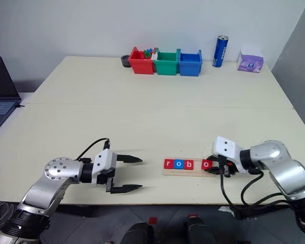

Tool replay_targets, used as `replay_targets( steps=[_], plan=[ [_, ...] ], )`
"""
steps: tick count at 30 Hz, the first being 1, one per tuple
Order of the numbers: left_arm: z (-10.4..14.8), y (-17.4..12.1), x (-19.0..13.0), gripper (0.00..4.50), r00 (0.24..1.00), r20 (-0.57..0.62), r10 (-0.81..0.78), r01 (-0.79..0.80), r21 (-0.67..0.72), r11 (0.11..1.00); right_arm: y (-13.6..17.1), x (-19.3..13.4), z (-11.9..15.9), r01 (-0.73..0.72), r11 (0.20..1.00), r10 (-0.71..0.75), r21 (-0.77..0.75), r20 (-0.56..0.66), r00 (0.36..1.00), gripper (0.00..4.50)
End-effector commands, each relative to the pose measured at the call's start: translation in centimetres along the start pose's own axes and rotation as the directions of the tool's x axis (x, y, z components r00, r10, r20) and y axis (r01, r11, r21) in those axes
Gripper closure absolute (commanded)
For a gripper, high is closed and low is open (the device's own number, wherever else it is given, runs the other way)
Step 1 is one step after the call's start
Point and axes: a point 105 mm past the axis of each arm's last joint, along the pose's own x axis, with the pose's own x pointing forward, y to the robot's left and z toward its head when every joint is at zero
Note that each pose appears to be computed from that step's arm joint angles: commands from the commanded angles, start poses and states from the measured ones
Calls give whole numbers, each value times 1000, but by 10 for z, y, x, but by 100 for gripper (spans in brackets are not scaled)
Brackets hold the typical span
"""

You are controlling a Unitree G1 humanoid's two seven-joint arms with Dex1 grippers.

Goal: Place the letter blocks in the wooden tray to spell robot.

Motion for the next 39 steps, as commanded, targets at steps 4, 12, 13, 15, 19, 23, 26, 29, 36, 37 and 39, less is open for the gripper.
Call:
replay_targets(
  steps=[4, 12, 13, 15, 19, 23, 26, 29, 36, 37, 39],
  plan=[
    [5, 2, -3, 0, 1000, 8, 21, -22, 40, 999, -6, 13, 13, -6, 999, 6, -42, -7, 1000, 305],
    [6, 1, -2, 0, 1000, 12, 29, -29, 43, 999, -10, 16, 9, -12, 999, 11, -48, -33, 999, 305],
    [6, 1, -2, 0, 1000, 12, 29, -29, 42, 999, -10, 16, 9, -13, 999, 12, -47, -32, 999, 305],
    [6, 1, -2, 0, 999, 12, 30, -30, 42, 999, -10, 16, 8, -17, 999, 15, -44, -32, 999, 305],
    [6, 1, -1, 0, 999, 13, 30, -31, 42, 999, -10, 17, 6, -21, 999, 19, -41, -38, 999, 305],
    [7, 1, -1, 0, 999, 15, 29, -30, 42, 999, -13, 19, 4, -16, 999, 14, -38, -42, 999, 305],
    [7, 0, 0, 0, 999, 16, 29, -29, 42, 999, -14, 19, 5, -13, 999, 11, -40, -39, 999, 305],
    [7, 0, 0, 0, 999, 17, 30, -31, 42, 999, -15, 20, 6, -14, 999, 12, -44, -40, 999, 305],
    [8, -1, 1, 0, 999, 18, 32, -33, 40, 999, -15, 20, 7, -20, 998, 18, -52, -43, 999, 305],
    [8, -1, 1, 0, 999, 18, 33, -33, 39, 999, -15, 20, 8, -21, 998, 19, -54, -42, 999, 305],
    [7, -1, 1, 0, 999, 17, 33, -34, 39, 999, -15, 19, 10, -22, 998, 20, -59, -37, 999, 203]
  ],
)
